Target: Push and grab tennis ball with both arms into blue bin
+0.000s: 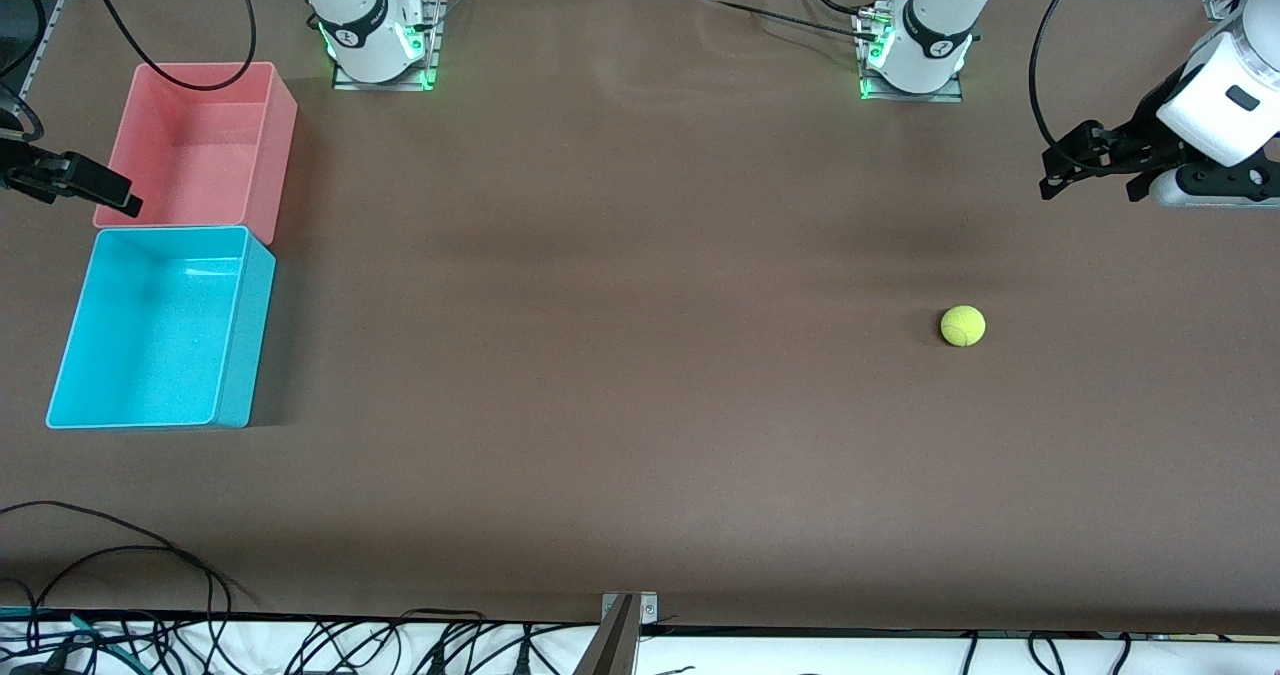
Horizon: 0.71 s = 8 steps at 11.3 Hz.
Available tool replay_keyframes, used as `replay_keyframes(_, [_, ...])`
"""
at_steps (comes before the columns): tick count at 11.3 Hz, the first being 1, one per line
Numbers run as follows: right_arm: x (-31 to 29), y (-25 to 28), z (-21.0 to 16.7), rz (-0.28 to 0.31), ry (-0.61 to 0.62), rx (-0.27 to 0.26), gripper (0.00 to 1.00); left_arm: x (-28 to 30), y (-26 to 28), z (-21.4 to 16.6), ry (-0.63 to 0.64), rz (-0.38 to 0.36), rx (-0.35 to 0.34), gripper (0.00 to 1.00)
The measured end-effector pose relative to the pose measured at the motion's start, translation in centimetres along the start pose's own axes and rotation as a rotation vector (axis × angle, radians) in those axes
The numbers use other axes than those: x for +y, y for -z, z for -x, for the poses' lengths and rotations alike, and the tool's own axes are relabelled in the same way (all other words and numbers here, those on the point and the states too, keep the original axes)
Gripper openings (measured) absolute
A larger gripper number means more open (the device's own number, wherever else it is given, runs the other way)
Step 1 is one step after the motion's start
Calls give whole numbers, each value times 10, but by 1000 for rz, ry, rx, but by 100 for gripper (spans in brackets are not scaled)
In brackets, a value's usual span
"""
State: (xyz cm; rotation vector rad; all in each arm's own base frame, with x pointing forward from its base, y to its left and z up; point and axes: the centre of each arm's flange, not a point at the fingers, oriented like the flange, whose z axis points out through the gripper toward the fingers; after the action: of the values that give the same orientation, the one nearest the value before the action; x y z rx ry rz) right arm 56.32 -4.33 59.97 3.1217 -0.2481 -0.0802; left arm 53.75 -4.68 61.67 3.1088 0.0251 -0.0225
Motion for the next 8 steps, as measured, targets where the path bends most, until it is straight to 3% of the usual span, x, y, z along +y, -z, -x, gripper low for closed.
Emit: replay_keyframes(8, [0, 0, 0, 0, 0, 0, 100, -14, -1, -3, 27, 1, -3, 100])
